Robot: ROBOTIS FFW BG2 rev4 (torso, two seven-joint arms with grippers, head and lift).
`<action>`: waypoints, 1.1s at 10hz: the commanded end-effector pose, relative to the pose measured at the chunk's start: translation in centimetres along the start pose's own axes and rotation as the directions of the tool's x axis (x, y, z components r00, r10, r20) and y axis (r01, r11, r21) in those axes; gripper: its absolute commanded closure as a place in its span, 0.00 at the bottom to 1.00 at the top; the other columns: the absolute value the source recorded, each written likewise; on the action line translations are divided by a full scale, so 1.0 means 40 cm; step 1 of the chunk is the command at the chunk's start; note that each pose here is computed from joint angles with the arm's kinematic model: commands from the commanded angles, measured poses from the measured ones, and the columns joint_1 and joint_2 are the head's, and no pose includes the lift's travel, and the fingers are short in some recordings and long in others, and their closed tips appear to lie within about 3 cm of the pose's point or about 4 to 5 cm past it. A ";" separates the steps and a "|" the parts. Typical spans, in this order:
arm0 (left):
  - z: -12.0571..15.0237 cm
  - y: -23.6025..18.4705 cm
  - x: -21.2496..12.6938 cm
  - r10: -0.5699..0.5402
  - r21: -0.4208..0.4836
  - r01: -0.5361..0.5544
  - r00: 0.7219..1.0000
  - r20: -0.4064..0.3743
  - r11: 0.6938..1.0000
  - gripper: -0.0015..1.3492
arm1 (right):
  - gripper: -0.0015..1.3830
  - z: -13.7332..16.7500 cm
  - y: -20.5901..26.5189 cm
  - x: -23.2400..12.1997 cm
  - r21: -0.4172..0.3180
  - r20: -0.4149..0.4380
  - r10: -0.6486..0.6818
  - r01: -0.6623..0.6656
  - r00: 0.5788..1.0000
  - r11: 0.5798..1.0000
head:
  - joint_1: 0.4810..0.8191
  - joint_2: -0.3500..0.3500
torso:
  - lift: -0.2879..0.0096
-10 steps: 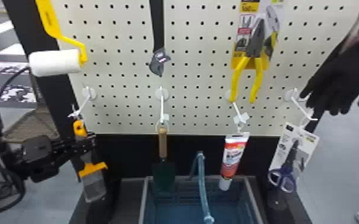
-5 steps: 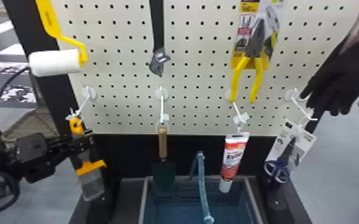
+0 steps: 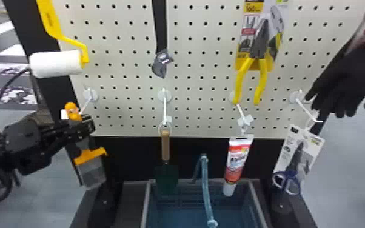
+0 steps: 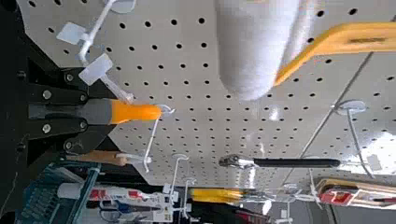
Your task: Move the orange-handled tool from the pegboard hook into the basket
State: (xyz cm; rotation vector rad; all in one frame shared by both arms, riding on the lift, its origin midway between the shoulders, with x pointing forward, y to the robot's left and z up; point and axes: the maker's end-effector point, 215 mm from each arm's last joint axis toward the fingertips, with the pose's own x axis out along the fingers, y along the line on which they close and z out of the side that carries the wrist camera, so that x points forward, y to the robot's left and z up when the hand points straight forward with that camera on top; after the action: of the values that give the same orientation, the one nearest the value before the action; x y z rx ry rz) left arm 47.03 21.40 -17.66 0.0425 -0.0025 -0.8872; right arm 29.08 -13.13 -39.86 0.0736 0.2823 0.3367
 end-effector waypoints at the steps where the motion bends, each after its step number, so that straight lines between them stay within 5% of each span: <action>1: 0.032 -0.013 -0.006 0.001 0.015 -0.002 1.000 0.024 1.000 0.87 | 0.21 -0.006 0.000 0.000 0.007 -0.003 0.000 0.000 1.000 1.000 | 0.20 0.50 | 0.63; 7: -0.013 -0.106 -0.058 0.115 -0.252 -0.055 0.965 0.234 0.966 0.87 | 0.21 -0.009 -0.001 0.004 0.010 -0.003 -0.001 0.001 1.000 1.000 | 0.20 0.50 | 0.63; 9: -0.031 -0.119 -0.040 0.120 -0.319 -0.006 0.933 0.340 0.948 0.87 | 0.21 -0.009 -0.001 0.004 0.010 -0.003 -0.001 0.001 1.000 1.000 | 0.20 0.50 | 0.63; 11: -0.086 -0.152 -0.003 0.148 -0.444 0.068 0.889 0.434 0.894 0.87 | 0.21 -0.010 -0.001 0.005 0.010 -0.003 0.000 0.000 1.000 1.000 | 0.20 0.50 | 0.63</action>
State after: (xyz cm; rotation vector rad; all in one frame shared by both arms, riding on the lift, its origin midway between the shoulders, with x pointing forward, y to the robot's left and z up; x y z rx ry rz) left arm 42.41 18.24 -20.73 -0.5648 -0.2342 -0.8199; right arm 29.17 -13.09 -40.28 0.0826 0.2867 0.3355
